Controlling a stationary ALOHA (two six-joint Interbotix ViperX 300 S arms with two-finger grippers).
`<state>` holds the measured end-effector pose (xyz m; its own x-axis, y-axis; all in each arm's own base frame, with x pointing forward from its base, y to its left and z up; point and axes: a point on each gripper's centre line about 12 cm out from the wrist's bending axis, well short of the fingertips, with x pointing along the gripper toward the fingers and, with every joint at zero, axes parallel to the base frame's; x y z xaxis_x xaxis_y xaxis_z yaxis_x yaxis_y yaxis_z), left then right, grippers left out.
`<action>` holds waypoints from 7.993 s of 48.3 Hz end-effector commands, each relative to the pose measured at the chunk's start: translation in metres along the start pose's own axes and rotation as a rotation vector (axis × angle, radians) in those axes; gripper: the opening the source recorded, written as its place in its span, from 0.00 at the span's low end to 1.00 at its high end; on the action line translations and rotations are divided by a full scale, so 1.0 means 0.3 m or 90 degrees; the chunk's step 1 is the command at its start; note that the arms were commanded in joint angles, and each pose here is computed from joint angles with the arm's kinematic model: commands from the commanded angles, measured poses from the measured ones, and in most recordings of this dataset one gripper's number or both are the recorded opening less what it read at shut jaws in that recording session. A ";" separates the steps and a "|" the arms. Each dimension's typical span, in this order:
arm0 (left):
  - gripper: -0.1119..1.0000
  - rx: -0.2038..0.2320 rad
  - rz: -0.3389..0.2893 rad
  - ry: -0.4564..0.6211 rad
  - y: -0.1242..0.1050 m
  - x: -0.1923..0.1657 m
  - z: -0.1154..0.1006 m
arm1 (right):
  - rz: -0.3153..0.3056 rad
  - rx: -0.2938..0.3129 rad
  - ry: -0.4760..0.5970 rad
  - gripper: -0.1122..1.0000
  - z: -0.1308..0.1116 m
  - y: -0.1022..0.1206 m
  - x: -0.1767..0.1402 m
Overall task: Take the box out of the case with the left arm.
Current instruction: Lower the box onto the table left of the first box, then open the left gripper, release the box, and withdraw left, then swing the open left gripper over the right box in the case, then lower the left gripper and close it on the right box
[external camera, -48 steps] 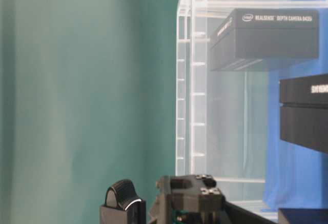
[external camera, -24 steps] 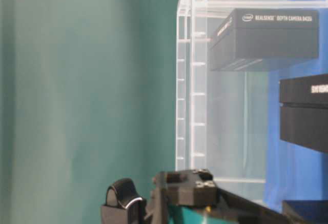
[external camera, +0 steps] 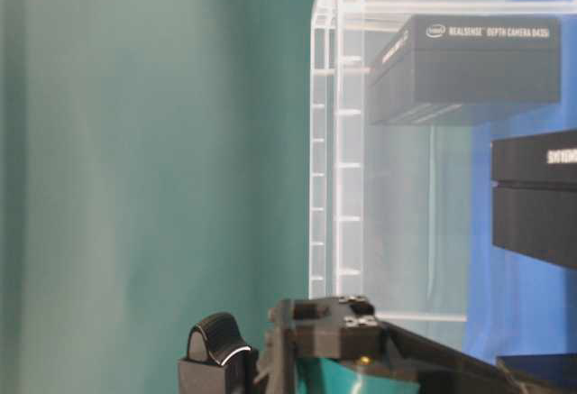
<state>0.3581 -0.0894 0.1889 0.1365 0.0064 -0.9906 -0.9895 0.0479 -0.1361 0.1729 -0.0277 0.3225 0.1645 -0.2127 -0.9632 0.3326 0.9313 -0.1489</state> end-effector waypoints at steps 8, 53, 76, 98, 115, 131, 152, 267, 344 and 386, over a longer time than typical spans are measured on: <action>0.95 -0.005 -0.077 0.016 -0.048 -0.145 0.001 | 0.001 0.002 -0.011 0.12 0.006 -0.003 -0.011; 0.95 -0.003 -0.132 0.005 -0.042 -0.515 0.096 | 0.001 0.002 -0.011 0.12 0.007 -0.003 -0.011; 0.95 0.015 -0.117 0.009 0.112 -0.547 0.087 | 0.001 0.003 -0.011 0.12 0.006 -0.003 -0.011; 0.94 0.029 -0.088 0.010 0.347 -0.550 0.108 | 0.000 0.002 -0.008 0.12 0.009 -0.001 -0.007; 0.94 0.027 -0.082 -0.015 0.364 -0.552 0.206 | 0.000 0.002 -0.008 0.12 0.009 -0.001 -0.007; 0.95 0.017 -0.061 -0.066 0.396 -0.563 0.458 | 0.000 0.003 -0.008 0.12 0.009 -0.001 -0.008; 0.93 0.004 -0.035 -0.076 0.437 -0.560 0.570 | 0.000 0.005 -0.007 0.12 0.008 -0.001 -0.007; 0.93 0.072 -0.130 -0.061 -0.607 -0.388 0.643 | 0.009 0.000 -0.043 0.12 0.027 0.004 -0.004; 0.93 0.070 -0.104 -0.053 -0.601 -0.353 0.639 | 0.007 -0.020 -0.042 0.12 0.026 0.004 -0.002; 0.93 0.071 -0.080 -0.051 -0.590 -0.316 0.635 | 0.009 -0.019 -0.042 0.12 0.026 0.005 -0.004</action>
<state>0.5333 0.0926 0.2924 0.2316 0.0609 -0.9709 -0.9621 0.1617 -0.2193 0.1793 -0.0281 0.3215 0.2157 -0.2157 -0.9523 0.2987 0.9431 -0.1460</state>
